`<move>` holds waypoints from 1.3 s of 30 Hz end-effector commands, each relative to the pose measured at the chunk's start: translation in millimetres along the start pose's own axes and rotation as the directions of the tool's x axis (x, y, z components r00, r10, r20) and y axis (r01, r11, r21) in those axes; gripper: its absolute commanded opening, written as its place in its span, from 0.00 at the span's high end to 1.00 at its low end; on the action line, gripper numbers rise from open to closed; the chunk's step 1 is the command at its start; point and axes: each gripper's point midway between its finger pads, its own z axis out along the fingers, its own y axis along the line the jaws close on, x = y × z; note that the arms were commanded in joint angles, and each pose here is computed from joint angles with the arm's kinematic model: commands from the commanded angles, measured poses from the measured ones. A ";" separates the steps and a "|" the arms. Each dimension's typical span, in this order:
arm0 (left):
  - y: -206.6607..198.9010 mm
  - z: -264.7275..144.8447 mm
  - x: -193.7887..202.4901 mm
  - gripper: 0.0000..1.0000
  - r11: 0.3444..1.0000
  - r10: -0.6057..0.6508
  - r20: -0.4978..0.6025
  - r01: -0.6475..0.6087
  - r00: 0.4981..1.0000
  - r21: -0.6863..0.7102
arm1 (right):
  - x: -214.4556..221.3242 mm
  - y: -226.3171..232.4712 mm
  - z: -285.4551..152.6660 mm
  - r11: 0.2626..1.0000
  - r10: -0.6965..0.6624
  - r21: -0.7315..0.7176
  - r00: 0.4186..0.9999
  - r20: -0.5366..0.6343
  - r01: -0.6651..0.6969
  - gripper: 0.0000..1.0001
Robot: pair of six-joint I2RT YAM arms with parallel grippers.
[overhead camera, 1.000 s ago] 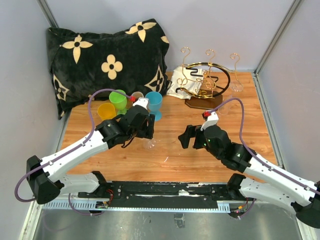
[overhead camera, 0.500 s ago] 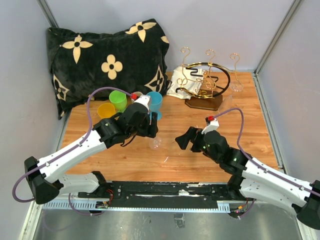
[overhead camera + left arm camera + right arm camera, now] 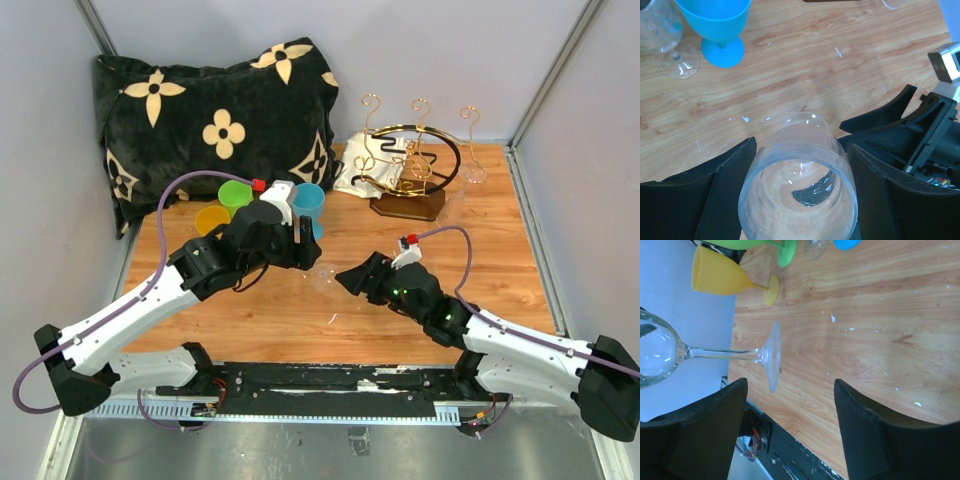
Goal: Place the wine glass upside down on the wine glass rack
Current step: Turn the wine glass upside down at the wine rack.
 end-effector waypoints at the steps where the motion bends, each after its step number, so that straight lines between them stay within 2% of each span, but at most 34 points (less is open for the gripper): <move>1: -24.5 -17.8 -33.7 0.85 0.993 -0.057 0.109 0.046 0.992 0.106 | -5.5 23.8 4.2 0.990 0.099 -0.099 0.995 0.032 -0.095 0.32; 11: -35.3 -26.8 -39.3 0.85 0.980 -0.107 0.133 0.083 0.985 0.180 | -3.7 37.7 11.6 0.957 0.202 -0.215 0.979 0.012 -0.195 0.52; 20: -39.9 -27.0 -36.6 0.85 0.973 -0.124 0.122 0.096 0.985 0.208 | -14.3 44.5 12.8 0.957 0.174 -0.246 0.983 0.053 -0.156 0.58; 27: -41.0 -27.3 -37.7 0.85 0.972 -0.130 0.124 0.101 0.984 0.213 | -18.1 42.9 11.9 0.962 0.145 -0.245 0.986 0.077 -0.122 0.67; 33: -42.5 -27.7 -38.7 0.85 0.968 -0.146 0.130 0.115 0.981 0.224 | -22.1 41.9 9.6 0.965 0.116 -0.247 0.988 0.103 -0.088 0.88; 35: -42.3 -27.3 -37.5 0.84 0.967 -0.152 0.128 0.121 0.980 0.226 | -24.3 41.5 8.1 0.966 0.105 -0.248 0.988 0.117 -0.073 0.98; 39: -41.2 -27.6 -35.4 0.76 0.965 -0.162 0.126 0.131 0.979 0.226 | -29.0 40.5 3.8 0.968 0.091 -0.244 0.986 0.141 -0.054 0.99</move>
